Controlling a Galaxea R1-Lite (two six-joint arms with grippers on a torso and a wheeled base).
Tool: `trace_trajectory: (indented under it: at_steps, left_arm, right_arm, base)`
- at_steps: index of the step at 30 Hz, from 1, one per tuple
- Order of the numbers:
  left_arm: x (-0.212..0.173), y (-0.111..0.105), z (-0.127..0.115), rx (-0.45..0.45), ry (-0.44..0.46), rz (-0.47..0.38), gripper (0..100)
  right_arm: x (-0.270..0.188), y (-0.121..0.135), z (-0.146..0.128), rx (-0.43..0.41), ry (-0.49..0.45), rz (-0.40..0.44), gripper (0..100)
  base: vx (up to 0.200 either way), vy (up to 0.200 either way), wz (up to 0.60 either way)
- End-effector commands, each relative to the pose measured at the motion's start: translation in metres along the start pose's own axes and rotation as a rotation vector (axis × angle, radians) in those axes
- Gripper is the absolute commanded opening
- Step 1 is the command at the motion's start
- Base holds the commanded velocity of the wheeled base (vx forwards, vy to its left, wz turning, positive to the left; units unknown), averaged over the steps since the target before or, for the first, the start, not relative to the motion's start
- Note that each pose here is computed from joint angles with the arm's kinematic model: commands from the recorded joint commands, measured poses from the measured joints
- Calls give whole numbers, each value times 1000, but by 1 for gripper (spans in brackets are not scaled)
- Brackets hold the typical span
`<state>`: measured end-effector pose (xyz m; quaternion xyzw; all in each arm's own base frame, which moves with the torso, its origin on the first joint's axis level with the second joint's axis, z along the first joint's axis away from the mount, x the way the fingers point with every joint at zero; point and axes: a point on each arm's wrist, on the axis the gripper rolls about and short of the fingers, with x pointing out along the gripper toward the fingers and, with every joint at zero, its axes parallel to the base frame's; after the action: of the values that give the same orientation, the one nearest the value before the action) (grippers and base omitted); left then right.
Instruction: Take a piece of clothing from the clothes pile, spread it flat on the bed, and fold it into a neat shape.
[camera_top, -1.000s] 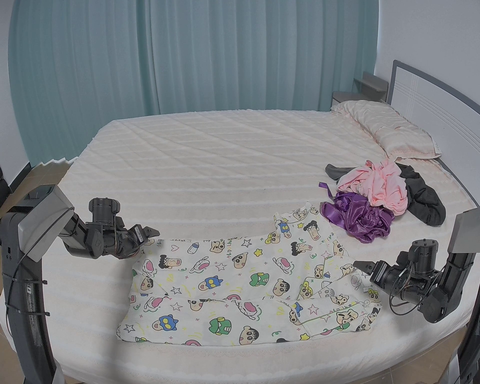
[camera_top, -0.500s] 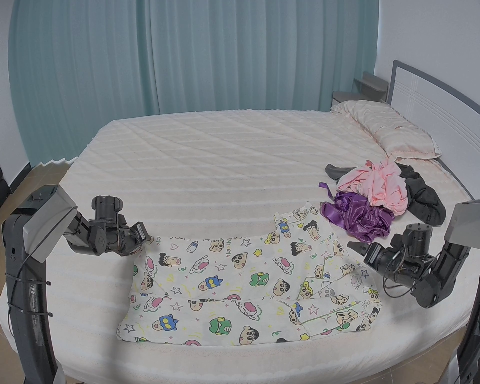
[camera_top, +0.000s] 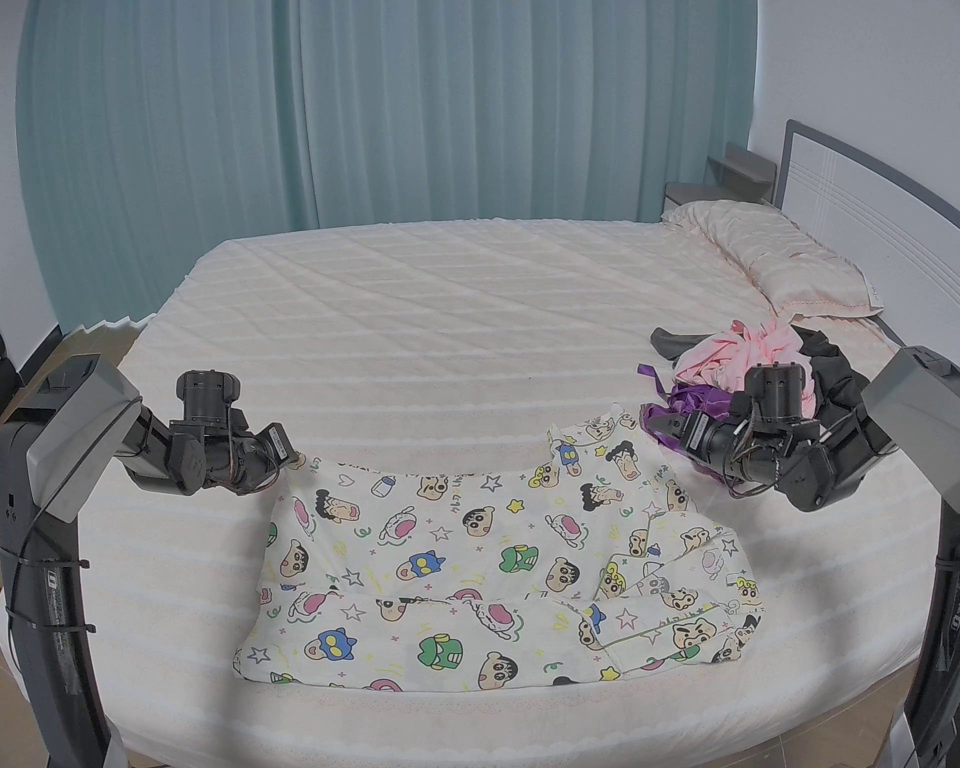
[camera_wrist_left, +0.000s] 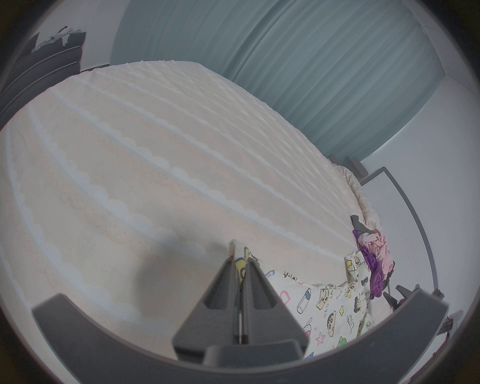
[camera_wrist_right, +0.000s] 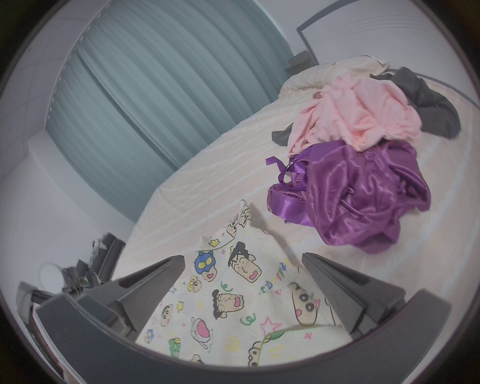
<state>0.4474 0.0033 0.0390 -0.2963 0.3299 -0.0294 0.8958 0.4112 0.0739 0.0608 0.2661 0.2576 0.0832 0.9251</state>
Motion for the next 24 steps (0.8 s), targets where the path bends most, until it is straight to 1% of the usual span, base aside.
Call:
trace_trajectory:
  at_steps: [1,2,4,7,10,13,17,20,24]
  left_arm:
    - [-15,-13,5,4,-8,-13,0]
    - [-15,-13,5,4,-8,-13,0]
    - [-17,-15,3,5,-1,-12,0]
    - [-21,-16,2,6,0,-13,0]
    - [-22,-16,3,4,-2,-13,0]
    - [-23,-15,0,3,5,-8,0]
    - [-23,-14,-2,0,12,-4,0]
    - [-23,-14,-1,1,9,-6,0]
    - [-25,-16,0,3,5,-10,0]
  right_arm:
    - [40,0,2,-108,71,-27,100]
    - [40,0,2,-108,71,-27,100]
    - [49,-2,3,-161,105,-47,100]
    - [57,-3,5,-185,112,-52,100]
    - [64,-2,7,-188,107,-46,100]
    - [73,-5,3,-188,125,-55,100]
    - [77,-5,1,-189,125,-53,100]
    - [81,-4,5,-190,111,-46,100]
    - [89,-11,-1,-184,125,-57,100]
  base:
    - [0,0,0]
    - [0,0,0]
    - [0,0,0]
    - [0,0,0]
    - [0,0,0]
    - [0,0,0]
    - [0,0,0]
    - [0,0,0]
    - [0,0,0]
